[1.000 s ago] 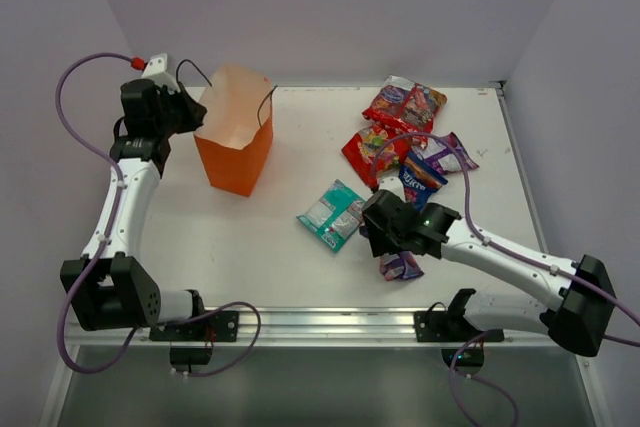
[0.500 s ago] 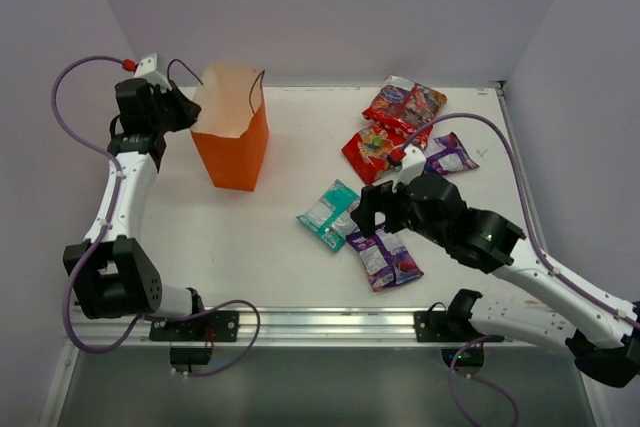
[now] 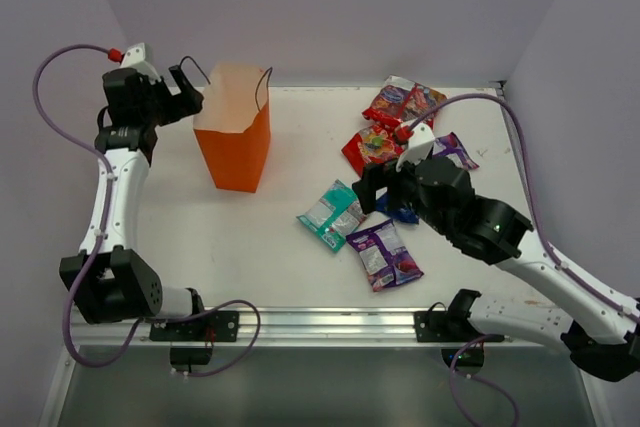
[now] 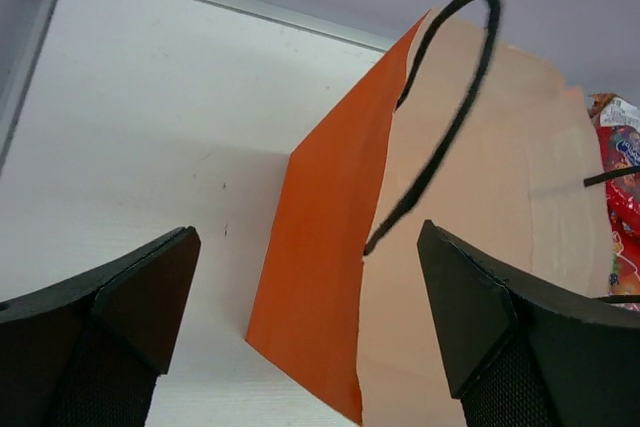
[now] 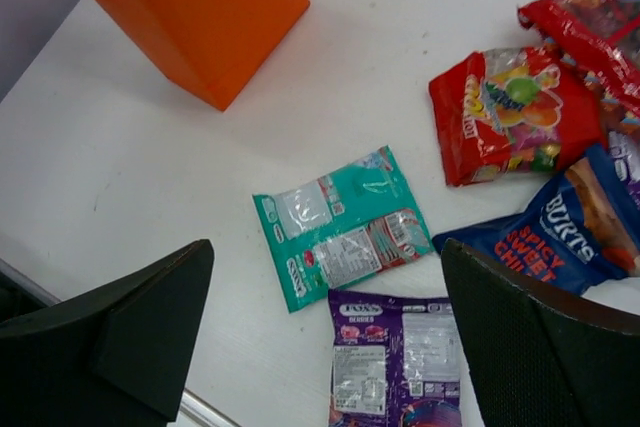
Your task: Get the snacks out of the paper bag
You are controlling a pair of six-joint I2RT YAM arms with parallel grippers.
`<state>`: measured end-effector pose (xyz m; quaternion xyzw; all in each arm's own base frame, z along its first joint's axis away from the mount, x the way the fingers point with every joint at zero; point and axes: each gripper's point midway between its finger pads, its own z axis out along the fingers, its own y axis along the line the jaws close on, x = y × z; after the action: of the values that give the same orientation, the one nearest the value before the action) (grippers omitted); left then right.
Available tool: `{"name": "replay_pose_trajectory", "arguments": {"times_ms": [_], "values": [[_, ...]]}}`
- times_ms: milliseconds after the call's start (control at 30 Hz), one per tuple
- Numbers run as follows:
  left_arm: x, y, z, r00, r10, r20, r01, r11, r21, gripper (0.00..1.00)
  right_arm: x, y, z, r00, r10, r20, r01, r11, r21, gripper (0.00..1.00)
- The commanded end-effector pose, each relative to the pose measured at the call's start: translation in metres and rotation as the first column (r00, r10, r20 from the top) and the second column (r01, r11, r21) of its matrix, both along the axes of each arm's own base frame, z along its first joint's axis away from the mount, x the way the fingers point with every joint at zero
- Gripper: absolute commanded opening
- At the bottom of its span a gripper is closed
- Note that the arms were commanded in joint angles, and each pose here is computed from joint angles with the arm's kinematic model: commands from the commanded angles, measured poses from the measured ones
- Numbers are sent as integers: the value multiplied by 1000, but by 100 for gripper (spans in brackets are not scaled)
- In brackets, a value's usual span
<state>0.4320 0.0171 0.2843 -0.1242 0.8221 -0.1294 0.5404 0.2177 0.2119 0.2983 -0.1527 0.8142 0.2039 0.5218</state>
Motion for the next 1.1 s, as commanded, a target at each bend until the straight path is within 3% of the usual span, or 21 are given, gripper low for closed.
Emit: {"name": "replay_pose_trajectory", "arguments": {"times_ms": [0,133,267,433,567,700,867,1067], "values": [[-32,14,71,991,62,117,-72,993,91,100,27,-12,59,981,-125,147,123,992,22,99],[-68,18,102,980,88,176,-112,984,135,100,48,-27,101,950,-218,223,210,976,59,99],[-110,13,131,958,97,272,-143,977,156,100,72,-60,147,908,-315,276,272,945,182,99],[-143,6,165,935,97,340,-184,955,235,100,78,-148,188,778,-534,330,462,843,274,99],[-173,1,196,911,98,400,-213,943,256,100,35,-206,215,633,-656,412,574,754,319,99],[-196,4,220,885,114,452,-247,937,246,100,-10,-231,232,552,-671,495,583,735,346,99],[-219,3,244,861,108,497,-251,940,230,100,-58,-231,244,526,-600,603,465,797,386,99],[-245,1,269,823,93,560,-246,947,205,100,-104,-242,257,469,-605,644,402,795,455,99]]}}
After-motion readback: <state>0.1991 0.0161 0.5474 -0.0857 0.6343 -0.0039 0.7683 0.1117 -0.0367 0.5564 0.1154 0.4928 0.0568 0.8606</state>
